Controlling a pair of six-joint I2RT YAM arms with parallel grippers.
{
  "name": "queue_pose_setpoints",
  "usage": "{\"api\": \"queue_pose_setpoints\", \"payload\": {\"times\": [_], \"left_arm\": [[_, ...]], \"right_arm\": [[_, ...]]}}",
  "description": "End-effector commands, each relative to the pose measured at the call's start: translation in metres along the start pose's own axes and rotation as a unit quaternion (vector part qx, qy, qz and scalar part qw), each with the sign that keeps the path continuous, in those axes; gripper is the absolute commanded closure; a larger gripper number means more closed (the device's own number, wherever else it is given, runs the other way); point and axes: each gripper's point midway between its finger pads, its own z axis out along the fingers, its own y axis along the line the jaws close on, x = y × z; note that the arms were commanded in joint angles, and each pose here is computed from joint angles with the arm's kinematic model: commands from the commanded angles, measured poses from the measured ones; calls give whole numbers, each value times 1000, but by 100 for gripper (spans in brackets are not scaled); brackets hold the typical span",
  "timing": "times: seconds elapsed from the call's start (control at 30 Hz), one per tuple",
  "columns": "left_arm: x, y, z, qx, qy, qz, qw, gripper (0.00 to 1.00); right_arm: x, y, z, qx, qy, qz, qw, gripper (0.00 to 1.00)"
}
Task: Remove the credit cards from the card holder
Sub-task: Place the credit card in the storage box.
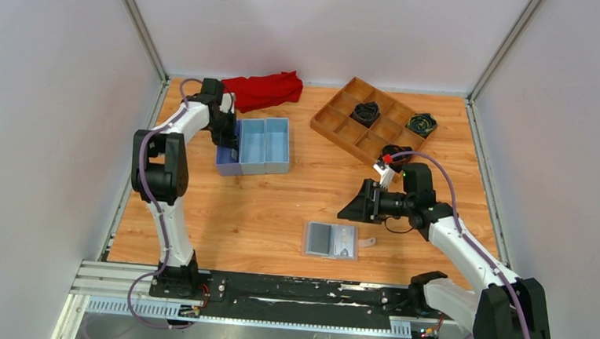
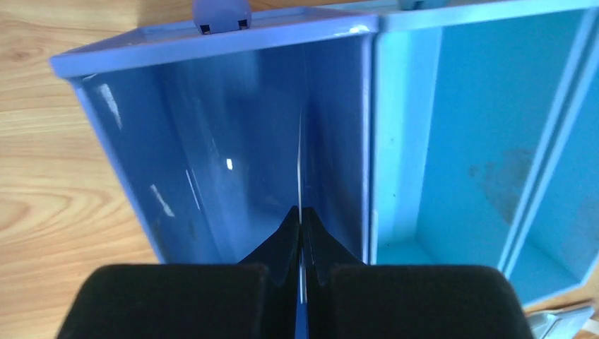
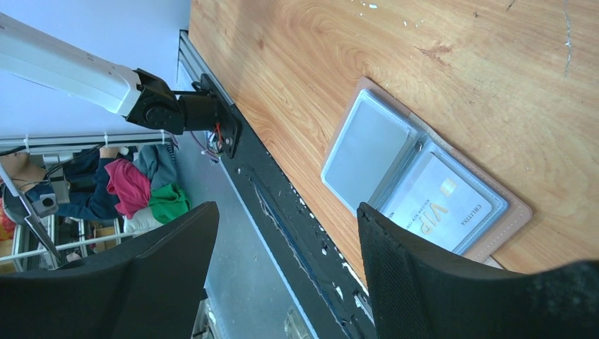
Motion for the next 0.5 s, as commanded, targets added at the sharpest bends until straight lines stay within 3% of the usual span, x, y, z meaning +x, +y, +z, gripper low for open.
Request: {"api": "queue_pose_setpoints", "payload": {"times": [0.0, 0.07, 0.17, 0.27, 0.47], "left_arm": [[-6, 8, 9, -12, -4, -15, 1000, 100], [-6, 11, 10, -20, -3, -16, 1000, 97], [-8, 12, 5, -26, -9, -16, 999, 79], [-10, 11, -2, -26, -19, -16, 999, 69], [-20, 0, -33, -17, -54, -15, 998, 66]], "right_arm": [[2, -8, 0, 11, -3, 10, 1000, 24], [2, -8, 0, 10, -3, 10, 1000, 24], [2, -9, 1, 10, -1, 12, 1000, 24], [1, -10, 2, 10, -2, 14, 1000, 24], [-1, -8, 2, 7, -2, 16, 1000, 24]]}}
